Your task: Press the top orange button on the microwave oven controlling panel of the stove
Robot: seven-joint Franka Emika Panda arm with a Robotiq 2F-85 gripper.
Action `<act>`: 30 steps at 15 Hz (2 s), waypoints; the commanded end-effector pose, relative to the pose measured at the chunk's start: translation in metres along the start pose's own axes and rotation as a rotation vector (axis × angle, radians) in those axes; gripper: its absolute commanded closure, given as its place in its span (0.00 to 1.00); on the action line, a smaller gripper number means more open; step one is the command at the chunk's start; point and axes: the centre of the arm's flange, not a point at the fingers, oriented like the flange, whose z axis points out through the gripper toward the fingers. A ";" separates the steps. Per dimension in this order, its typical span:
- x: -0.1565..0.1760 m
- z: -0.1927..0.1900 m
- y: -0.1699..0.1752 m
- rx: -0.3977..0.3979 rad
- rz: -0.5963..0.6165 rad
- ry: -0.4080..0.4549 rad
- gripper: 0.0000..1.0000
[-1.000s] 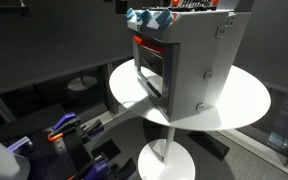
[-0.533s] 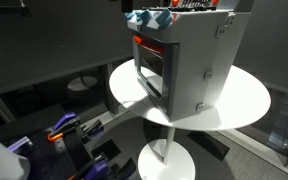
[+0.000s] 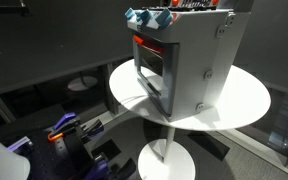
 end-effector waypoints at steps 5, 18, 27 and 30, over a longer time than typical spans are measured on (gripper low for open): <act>0.096 0.017 -0.009 -0.093 0.091 0.122 0.00; 0.174 0.035 -0.024 -0.221 0.141 0.257 0.00; 0.195 0.050 -0.029 -0.226 0.143 0.256 0.00; 0.199 0.053 -0.029 -0.228 0.141 0.255 0.00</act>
